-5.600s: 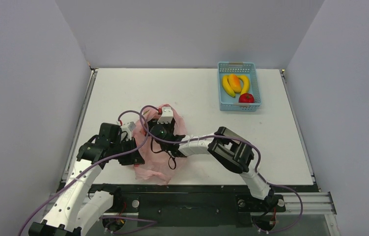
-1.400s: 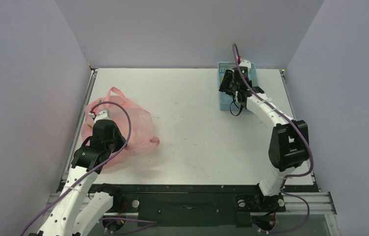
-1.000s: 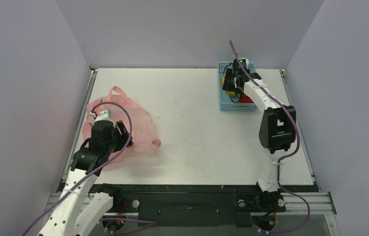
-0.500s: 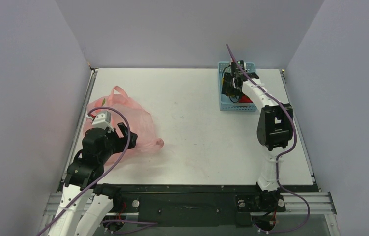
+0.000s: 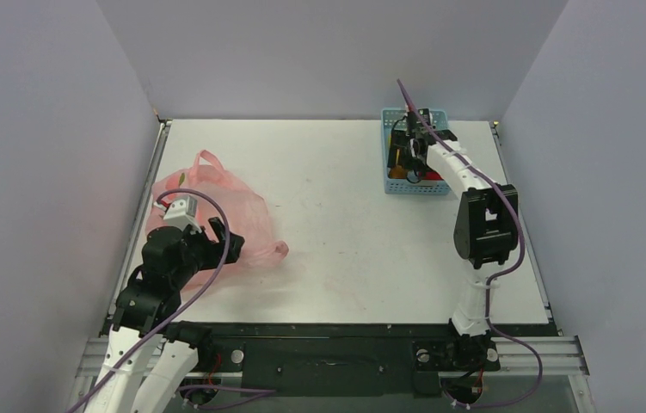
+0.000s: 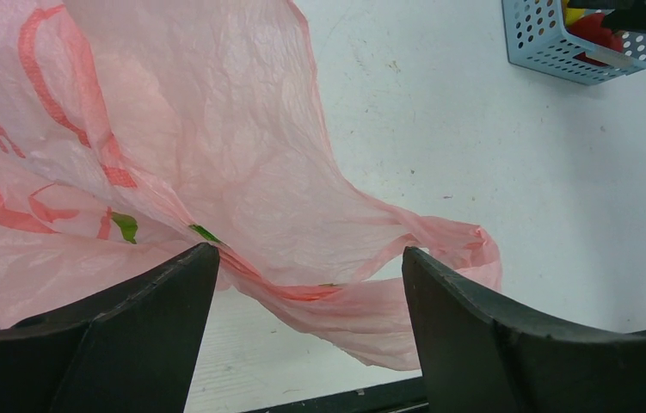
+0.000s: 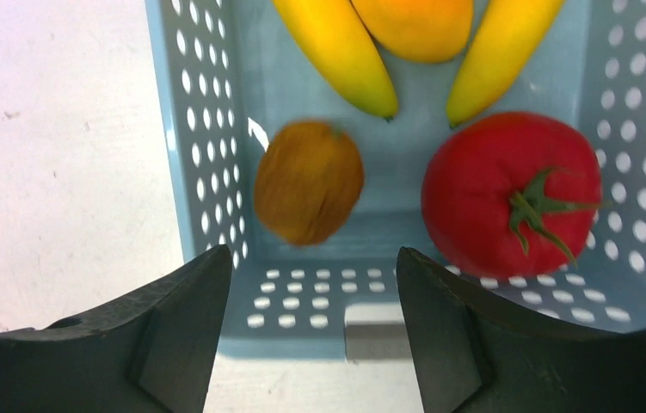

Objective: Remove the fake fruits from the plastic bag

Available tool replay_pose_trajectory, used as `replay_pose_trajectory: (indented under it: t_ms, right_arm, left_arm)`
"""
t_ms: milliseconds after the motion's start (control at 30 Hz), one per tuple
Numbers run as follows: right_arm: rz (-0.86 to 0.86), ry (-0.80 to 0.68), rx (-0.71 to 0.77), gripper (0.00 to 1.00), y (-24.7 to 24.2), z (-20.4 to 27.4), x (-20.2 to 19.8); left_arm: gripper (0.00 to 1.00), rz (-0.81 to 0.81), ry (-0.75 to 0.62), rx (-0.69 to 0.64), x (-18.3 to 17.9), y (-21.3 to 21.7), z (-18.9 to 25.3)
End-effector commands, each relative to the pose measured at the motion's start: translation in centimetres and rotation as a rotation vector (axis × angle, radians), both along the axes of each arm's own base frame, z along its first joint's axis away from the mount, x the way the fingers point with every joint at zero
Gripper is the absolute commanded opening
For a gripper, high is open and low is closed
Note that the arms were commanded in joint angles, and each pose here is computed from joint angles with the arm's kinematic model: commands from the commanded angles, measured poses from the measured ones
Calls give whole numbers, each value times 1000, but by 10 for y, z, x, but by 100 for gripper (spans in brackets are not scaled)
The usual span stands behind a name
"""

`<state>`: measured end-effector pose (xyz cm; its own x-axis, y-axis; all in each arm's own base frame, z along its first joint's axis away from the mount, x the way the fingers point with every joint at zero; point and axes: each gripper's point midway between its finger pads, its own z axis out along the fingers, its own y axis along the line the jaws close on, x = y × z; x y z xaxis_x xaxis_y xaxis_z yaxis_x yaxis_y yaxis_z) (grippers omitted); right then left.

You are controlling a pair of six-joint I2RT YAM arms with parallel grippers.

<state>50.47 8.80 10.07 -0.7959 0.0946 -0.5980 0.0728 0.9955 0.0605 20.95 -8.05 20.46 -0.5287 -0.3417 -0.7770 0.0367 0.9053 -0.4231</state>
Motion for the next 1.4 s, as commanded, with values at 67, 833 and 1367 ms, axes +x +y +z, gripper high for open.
replay_pose_trajectory:
  t_ms: [67,833,1367]
  right_arm:
    - [4,-164,28,67,4,75,-34]
    - [48,-810,153,86,-32,274,-266]
    - [-165,-1022,96,87,-111,307,-367]
  left_arm:
    - [77,-7,-74,-42,-1,-3,31]
    - [80,-9,-460,-148,-40,7,220]
    - [87,59,-775,-192,-87,36,291]
